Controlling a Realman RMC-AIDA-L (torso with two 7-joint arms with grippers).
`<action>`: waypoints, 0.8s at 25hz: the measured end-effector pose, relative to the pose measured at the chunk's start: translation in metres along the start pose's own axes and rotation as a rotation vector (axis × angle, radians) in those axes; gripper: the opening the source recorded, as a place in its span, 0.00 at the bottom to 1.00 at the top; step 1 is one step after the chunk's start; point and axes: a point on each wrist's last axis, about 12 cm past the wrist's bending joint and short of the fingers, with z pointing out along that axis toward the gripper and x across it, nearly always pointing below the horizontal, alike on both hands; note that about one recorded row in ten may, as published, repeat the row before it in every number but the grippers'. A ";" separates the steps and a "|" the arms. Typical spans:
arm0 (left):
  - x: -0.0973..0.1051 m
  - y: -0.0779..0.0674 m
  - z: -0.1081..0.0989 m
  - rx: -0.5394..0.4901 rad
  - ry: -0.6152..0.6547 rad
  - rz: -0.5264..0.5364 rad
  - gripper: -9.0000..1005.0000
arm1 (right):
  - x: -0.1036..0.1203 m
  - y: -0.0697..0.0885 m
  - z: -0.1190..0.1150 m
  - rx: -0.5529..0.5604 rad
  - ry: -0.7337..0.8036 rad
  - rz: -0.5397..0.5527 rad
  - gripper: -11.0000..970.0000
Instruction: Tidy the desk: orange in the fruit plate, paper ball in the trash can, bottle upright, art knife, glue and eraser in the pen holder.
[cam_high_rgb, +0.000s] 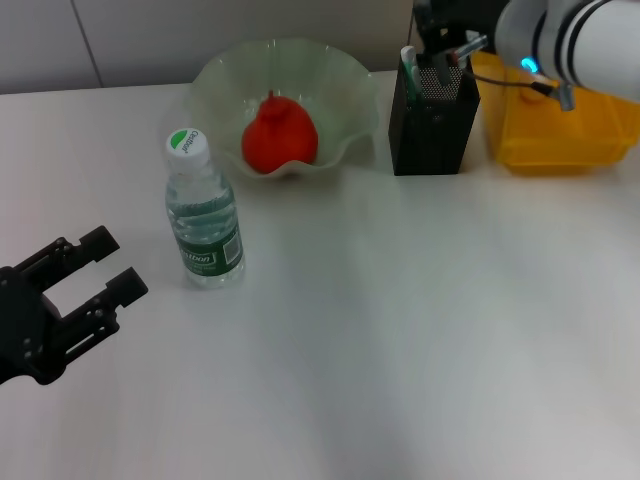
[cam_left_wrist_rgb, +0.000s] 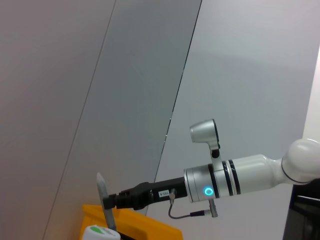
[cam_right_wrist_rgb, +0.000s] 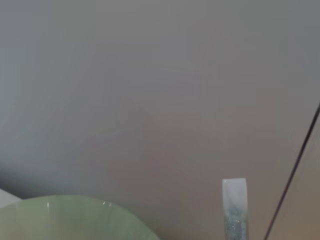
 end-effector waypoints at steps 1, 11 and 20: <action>0.000 0.000 0.000 -0.003 0.001 0.000 0.63 | 0.001 0.002 0.002 -0.001 0.002 -0.004 0.17; -0.001 0.004 0.002 -0.012 0.002 0.007 0.63 | 0.007 0.013 0.010 -0.020 0.017 -0.026 0.18; -0.002 0.006 0.002 -0.025 0.005 0.009 0.63 | 0.012 0.017 0.010 -0.029 0.028 -0.025 0.19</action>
